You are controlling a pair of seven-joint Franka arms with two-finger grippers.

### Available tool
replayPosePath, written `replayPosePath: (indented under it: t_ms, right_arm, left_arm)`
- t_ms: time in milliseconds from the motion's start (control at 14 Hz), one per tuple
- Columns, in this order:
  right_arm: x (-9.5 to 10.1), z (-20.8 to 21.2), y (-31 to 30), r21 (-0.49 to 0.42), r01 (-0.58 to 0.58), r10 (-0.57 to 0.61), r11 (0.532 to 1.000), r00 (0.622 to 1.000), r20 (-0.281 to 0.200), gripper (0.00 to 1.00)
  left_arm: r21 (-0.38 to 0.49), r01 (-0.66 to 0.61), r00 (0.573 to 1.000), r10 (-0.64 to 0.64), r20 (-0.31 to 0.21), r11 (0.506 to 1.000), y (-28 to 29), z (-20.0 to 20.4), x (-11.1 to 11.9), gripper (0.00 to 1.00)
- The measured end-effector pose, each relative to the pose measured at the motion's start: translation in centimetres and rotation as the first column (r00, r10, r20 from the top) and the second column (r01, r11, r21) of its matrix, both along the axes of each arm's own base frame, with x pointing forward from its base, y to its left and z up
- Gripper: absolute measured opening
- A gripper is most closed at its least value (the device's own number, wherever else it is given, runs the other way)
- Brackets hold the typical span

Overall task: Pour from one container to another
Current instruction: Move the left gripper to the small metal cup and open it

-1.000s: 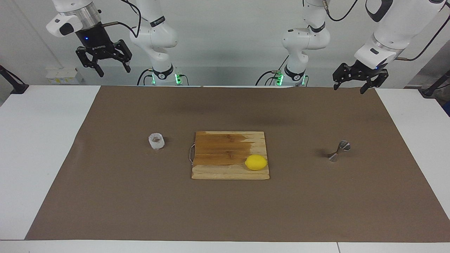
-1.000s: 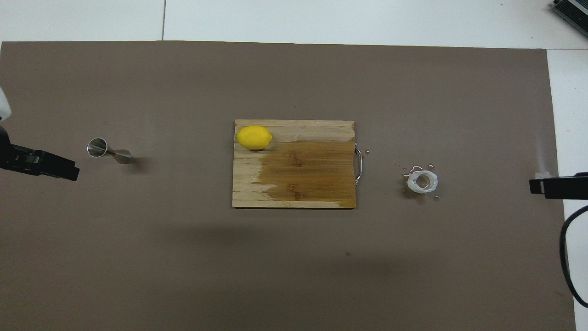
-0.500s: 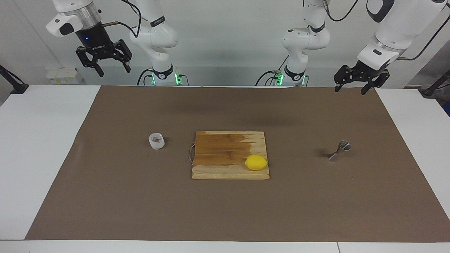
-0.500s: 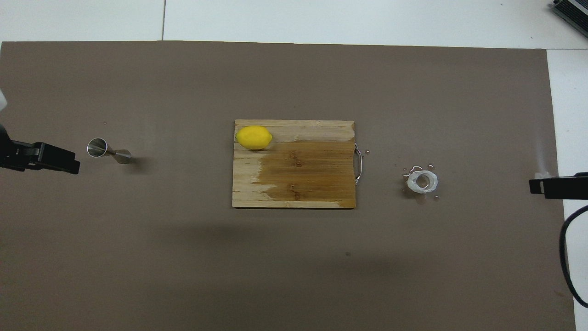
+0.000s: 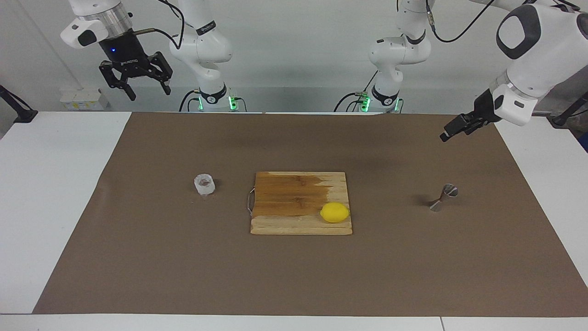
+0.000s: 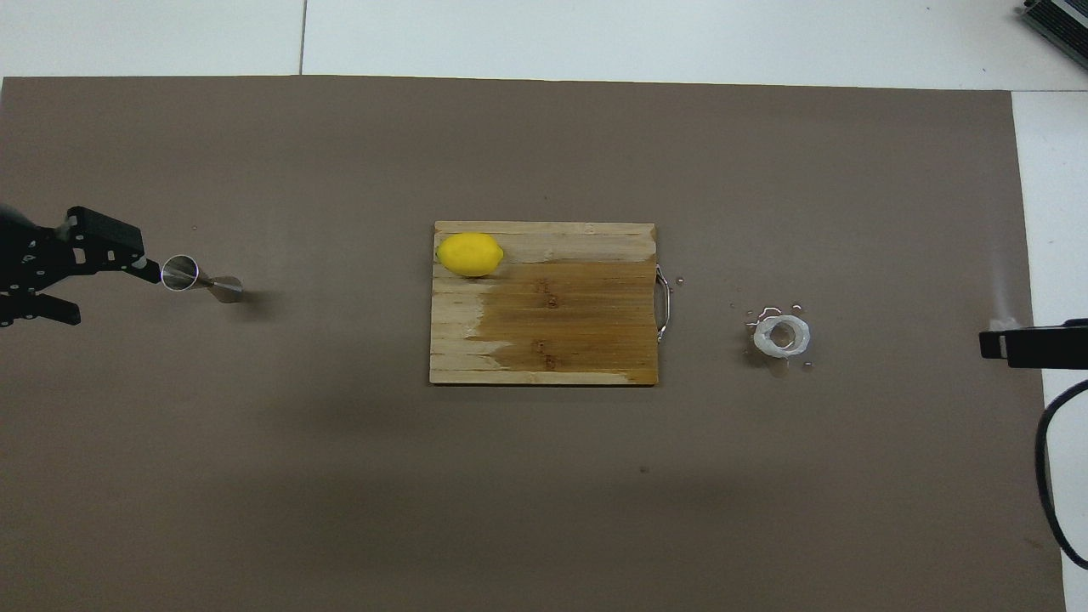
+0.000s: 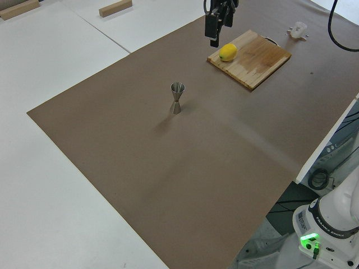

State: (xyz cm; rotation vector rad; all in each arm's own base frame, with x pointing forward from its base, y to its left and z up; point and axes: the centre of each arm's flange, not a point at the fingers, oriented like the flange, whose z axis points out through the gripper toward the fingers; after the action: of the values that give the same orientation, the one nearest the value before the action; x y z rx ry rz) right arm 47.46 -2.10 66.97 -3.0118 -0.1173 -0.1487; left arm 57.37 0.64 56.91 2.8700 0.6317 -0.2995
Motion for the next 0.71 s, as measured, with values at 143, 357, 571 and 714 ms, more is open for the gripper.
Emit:
replayPosePath:
  t_ms: [143,357,571,714]
  right_arm:
    - [0.0,0.0,0.0,0.000,0.000,0.000,1.000,1.000,0.000,1.00]
    - [0.0,0.0,0.0,0.000,0.000,0.000,1.000,1.000,0.000,1.00]
    - [0.0,0.0,0.0,0.000,0.000,0.000,1.000,1.000,0.000,1.00]
    - [0.0,0.0,0.0,0.000,0.000,0.000,1.000,1.000,0.000,1.00]
  left_arm:
    - [-0.024,-0.119,0.992,0.118,-0.047,0.993,1.7,-2.0,2.1,1.00]
    - [-0.069,-0.297,0.951,0.288,-0.114,0.952,5.3,-4.8,4.4,1.00]
    - [-0.063,-0.540,0.829,0.518,-0.208,0.839,9.1,-7.2,6.2,1.00]
    - [-0.033,-0.677,0.713,0.644,-0.276,0.735,10.8,-9.0,7.1,1.00]
